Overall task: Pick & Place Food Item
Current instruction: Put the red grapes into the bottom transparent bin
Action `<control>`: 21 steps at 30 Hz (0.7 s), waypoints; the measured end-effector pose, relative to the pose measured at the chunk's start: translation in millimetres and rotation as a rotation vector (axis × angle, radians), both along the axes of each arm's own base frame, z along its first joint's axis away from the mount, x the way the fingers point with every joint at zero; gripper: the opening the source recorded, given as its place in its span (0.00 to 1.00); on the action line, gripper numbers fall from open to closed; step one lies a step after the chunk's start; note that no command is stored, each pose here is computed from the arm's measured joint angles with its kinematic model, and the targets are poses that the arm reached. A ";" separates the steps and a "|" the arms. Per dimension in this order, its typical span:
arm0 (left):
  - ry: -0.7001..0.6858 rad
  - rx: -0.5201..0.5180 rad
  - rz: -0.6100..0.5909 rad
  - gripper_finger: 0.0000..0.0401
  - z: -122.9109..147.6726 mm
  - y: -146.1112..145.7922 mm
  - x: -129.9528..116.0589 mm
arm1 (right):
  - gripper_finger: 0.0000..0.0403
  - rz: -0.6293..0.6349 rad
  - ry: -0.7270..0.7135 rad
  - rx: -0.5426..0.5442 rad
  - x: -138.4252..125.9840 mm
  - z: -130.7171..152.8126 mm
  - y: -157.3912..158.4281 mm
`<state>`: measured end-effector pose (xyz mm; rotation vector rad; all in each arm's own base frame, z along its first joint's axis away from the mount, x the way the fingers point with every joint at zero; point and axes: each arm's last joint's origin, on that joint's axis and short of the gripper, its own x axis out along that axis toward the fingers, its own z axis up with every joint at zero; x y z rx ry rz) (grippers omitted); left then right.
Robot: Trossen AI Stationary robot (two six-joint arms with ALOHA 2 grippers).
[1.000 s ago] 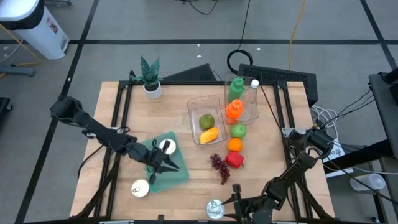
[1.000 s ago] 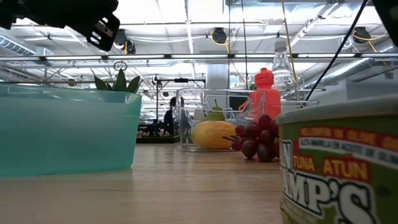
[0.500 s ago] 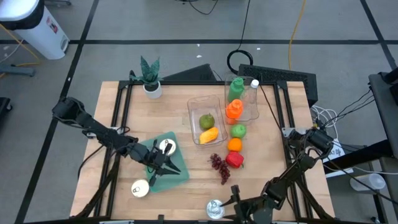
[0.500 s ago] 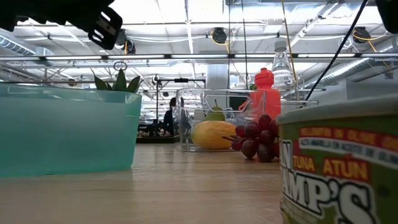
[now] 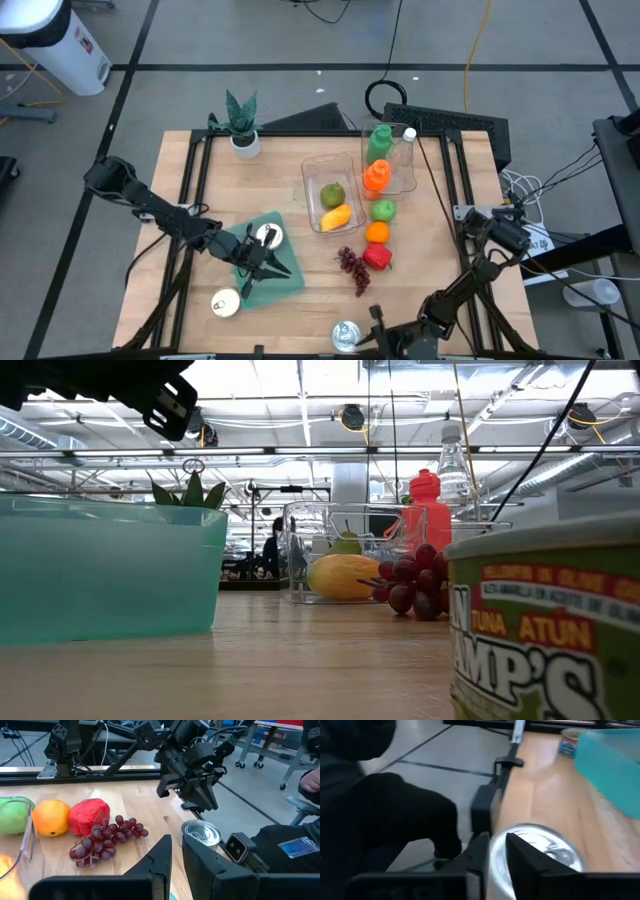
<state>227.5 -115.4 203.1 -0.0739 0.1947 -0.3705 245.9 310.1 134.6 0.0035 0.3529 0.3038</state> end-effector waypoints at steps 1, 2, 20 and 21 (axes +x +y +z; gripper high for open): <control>0.000 0.001 0.000 0.13 0.0 0.0 0.0 | 0.10 0.010 0.000 -0.002 -1.4 0.0 1.2; -0.001 0.003 -0.001 0.13 0.0 0.0 0.0 | 0.08 0.015 0.000 -0.004 -2.8 -0.1 2.3; 0.052 0.004 -0.043 0.13 -4.1 -0.6 -1.8 | 0.04 -0.142 0.099 -0.069 -25.7 30.1 -13.3; 0.059 0.010 -0.042 0.13 -4.8 -0.3 -2.0 | 0.04 -0.155 0.106 -0.081 -28.5 34.8 -16.2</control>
